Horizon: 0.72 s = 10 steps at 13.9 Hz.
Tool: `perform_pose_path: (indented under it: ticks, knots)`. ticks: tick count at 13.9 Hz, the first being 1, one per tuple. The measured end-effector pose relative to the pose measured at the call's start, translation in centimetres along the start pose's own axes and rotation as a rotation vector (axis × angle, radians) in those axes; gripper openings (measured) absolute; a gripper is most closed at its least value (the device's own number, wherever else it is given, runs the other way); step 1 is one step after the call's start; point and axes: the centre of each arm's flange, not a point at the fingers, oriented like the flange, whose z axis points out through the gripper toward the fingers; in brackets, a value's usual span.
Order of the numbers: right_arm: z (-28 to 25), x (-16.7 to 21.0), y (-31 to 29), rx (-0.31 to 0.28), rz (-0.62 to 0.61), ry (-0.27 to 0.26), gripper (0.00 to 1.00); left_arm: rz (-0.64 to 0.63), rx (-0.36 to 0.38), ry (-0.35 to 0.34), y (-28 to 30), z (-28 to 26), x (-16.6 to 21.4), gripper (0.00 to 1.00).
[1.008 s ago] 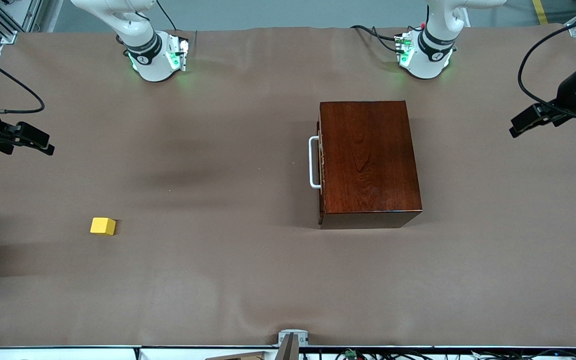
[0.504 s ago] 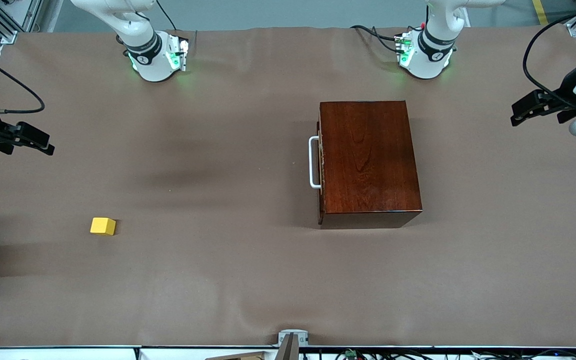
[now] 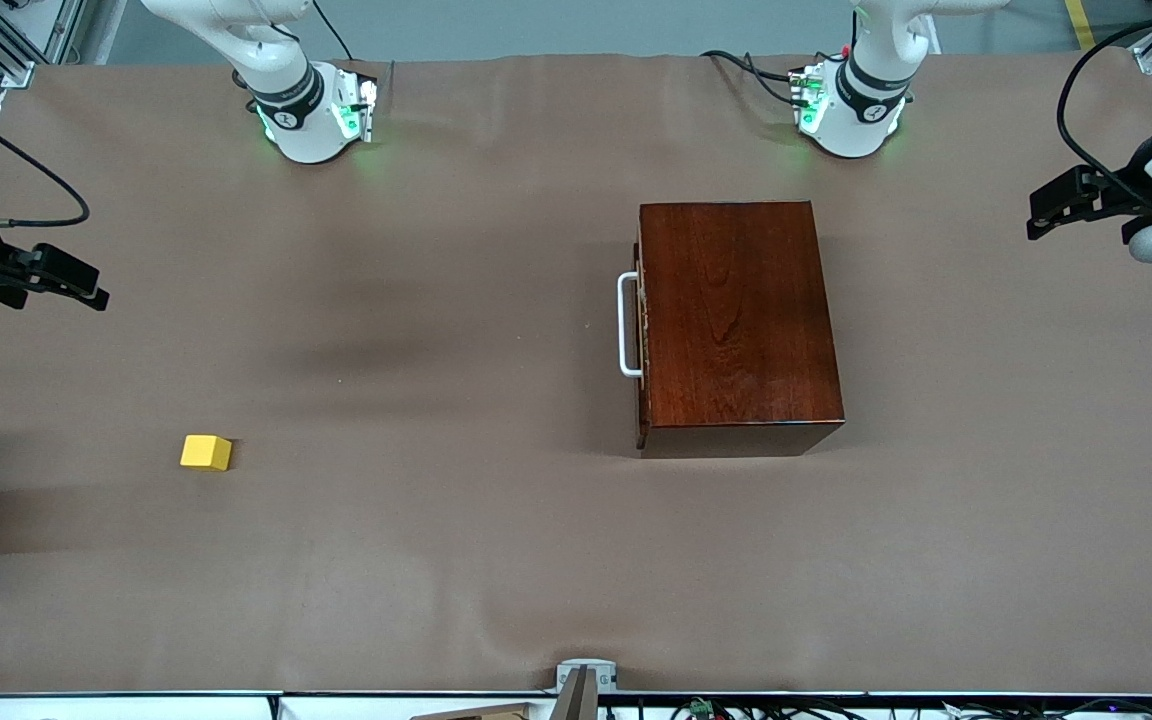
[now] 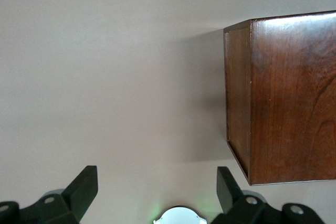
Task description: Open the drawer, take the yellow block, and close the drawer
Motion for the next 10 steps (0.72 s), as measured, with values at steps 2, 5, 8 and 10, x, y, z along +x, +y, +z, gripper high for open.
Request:
perform_pose_path:
  ticks: [2,5,8,10]
  knots:
    - [0.0,0.0,0.0,0.0,0.0,0.0,1.0,-0.018,0.0,-0.006,0.1,0.6,0.7,1.0]
    - [0.0,0.0,0.0,0.0,0.0,0.0,1.0,-0.024,0.0,0.018,0.1,0.7,1.5,1.0]
    - [0.0,0.0,0.0,0.0,0.0,0.0,1.0,-0.023,0.0,0.022,0.1,0.6,1.5,1.0]
    - [0.0,0.0,0.0,0.0,0.0,0.0,1.0,-0.022,0.0,0.022,0.2,0.6,1.5,1.0]
